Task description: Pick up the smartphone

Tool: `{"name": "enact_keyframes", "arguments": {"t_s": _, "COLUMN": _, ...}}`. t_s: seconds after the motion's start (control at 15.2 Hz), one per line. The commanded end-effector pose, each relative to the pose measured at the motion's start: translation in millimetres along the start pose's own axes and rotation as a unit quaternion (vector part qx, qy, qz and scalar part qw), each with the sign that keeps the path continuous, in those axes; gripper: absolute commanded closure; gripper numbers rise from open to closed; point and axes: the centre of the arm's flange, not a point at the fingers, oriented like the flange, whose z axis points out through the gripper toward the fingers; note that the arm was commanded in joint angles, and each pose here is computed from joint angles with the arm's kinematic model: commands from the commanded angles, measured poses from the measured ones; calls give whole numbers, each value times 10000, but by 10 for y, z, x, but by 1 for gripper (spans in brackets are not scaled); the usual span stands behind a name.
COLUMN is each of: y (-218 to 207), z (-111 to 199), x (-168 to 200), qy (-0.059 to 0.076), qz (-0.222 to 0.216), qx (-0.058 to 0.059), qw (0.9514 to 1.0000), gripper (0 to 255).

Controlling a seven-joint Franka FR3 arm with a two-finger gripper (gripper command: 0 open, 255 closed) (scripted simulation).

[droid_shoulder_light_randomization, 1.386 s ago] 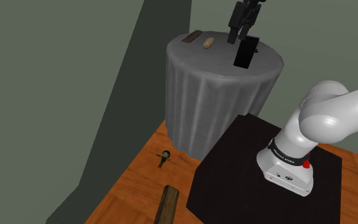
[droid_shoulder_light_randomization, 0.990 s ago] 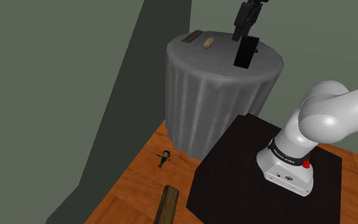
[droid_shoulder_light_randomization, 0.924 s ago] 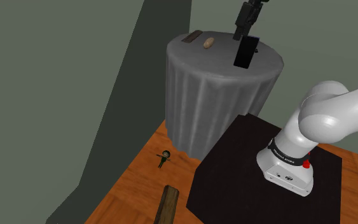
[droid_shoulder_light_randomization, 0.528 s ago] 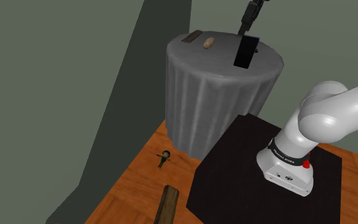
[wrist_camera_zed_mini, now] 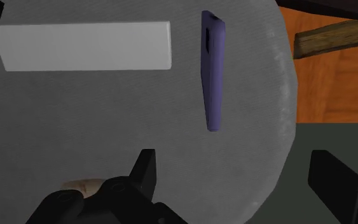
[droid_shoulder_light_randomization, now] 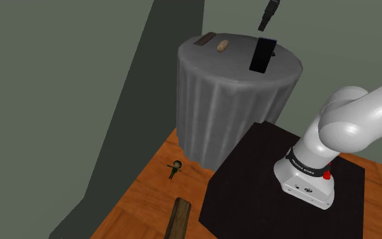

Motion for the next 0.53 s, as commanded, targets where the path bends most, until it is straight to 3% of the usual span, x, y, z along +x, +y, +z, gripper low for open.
{"name": "enact_keyframes", "arguments": {"t_s": 0.0, "y": 65, "z": 85, "x": -8, "qy": 15, "qz": -38, "qx": -16, "qw": 10000, "gripper": 0}}
{"name": "enact_keyframes", "arguments": {"t_s": 0.46, "y": 66, "z": 374, "x": -61, "qy": 15, "qz": -38, "qx": -16, "qw": 10000, "gripper": 0}}
